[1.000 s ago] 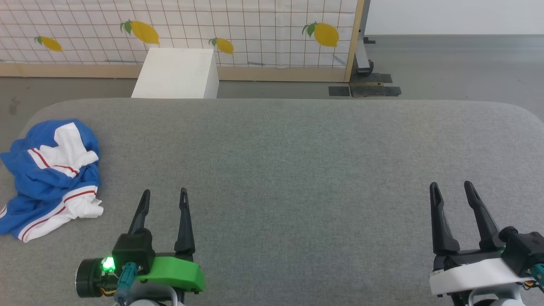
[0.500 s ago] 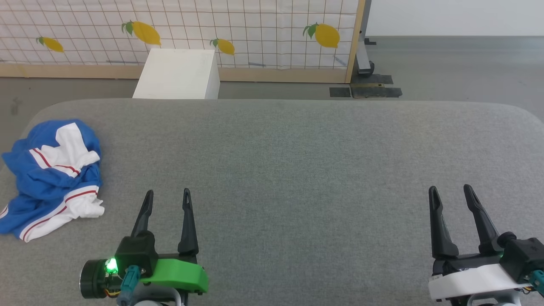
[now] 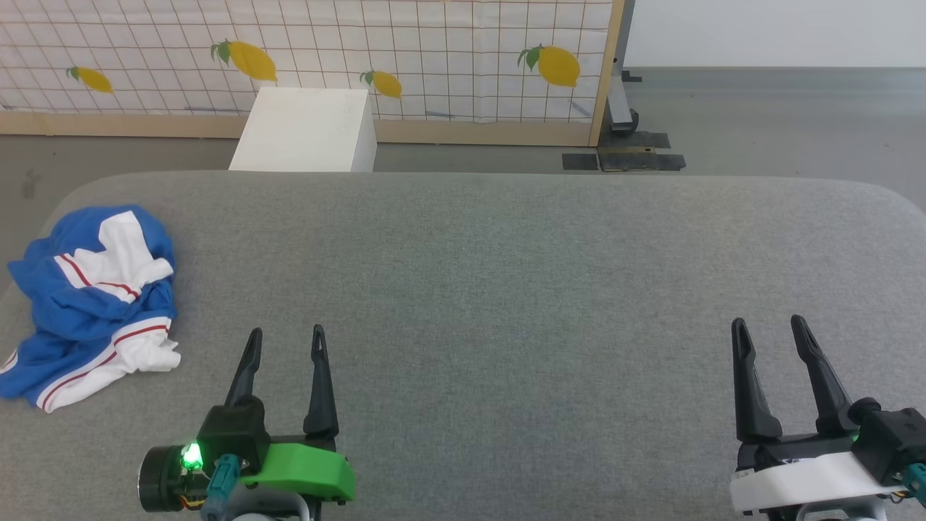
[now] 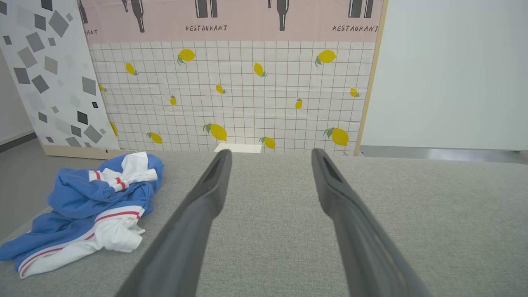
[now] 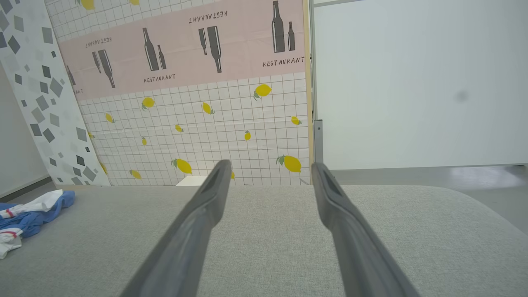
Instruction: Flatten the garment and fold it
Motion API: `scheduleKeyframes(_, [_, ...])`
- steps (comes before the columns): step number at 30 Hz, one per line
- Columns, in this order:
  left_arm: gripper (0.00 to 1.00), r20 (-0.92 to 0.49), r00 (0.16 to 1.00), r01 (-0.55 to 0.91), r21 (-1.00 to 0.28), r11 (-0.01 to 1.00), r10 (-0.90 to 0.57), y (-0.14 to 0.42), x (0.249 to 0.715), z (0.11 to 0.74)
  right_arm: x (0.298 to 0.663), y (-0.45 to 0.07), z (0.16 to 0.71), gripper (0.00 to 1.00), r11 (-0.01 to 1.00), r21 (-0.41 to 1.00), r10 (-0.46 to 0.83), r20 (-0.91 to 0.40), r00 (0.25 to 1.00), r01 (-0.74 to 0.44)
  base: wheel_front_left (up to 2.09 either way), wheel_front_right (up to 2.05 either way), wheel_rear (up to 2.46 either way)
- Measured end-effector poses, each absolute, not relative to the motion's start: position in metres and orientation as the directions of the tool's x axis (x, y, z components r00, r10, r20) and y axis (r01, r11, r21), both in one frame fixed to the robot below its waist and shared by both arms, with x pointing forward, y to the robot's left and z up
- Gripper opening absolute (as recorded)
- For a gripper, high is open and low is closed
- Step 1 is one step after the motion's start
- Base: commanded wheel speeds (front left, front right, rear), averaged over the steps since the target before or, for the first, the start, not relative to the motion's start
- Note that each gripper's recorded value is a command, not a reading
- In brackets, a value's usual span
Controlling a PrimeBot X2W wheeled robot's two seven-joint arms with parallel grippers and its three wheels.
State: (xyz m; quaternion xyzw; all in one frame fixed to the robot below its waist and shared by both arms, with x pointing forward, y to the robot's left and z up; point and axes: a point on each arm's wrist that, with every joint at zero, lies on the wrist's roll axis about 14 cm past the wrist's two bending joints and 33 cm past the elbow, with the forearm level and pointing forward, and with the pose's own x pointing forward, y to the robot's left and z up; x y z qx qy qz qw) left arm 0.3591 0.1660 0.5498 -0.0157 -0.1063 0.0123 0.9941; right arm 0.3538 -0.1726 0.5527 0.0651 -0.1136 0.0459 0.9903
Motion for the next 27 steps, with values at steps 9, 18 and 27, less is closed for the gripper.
scheduleKeyframes(9, [1.0, 0.204, 0.978, -0.023, -0.033, 0.999, 0.03, 0.167, 0.359, 0.548, 0.355, -0.172, 0.551, 1.0, 0.988, 0.117, 0.077, 0.225, 0.971, -0.105, 0.0, 0.0, 0.0])
scheduleKeyframes(18, [1.0, 0.193, 0.98, -0.042, -0.032, 0.999, 0.048, 0.173, 0.356, 0.544, 0.359, -0.168, 0.549, 1.0, 0.986, 0.115, 0.092, 0.22, 0.971, -0.12, 0.0, 0.0, 0.0])
scheduleKeyframes(27, [1.0, 0.194, 0.972, -0.13, -0.029, 0.991, 0.133, 0.2, 0.349, 0.545, 0.373, -0.143, 0.545, 1.0, 0.977, 0.098, 0.169, 0.207, 0.964, -0.192, 0.0, 0.0, 0.0])
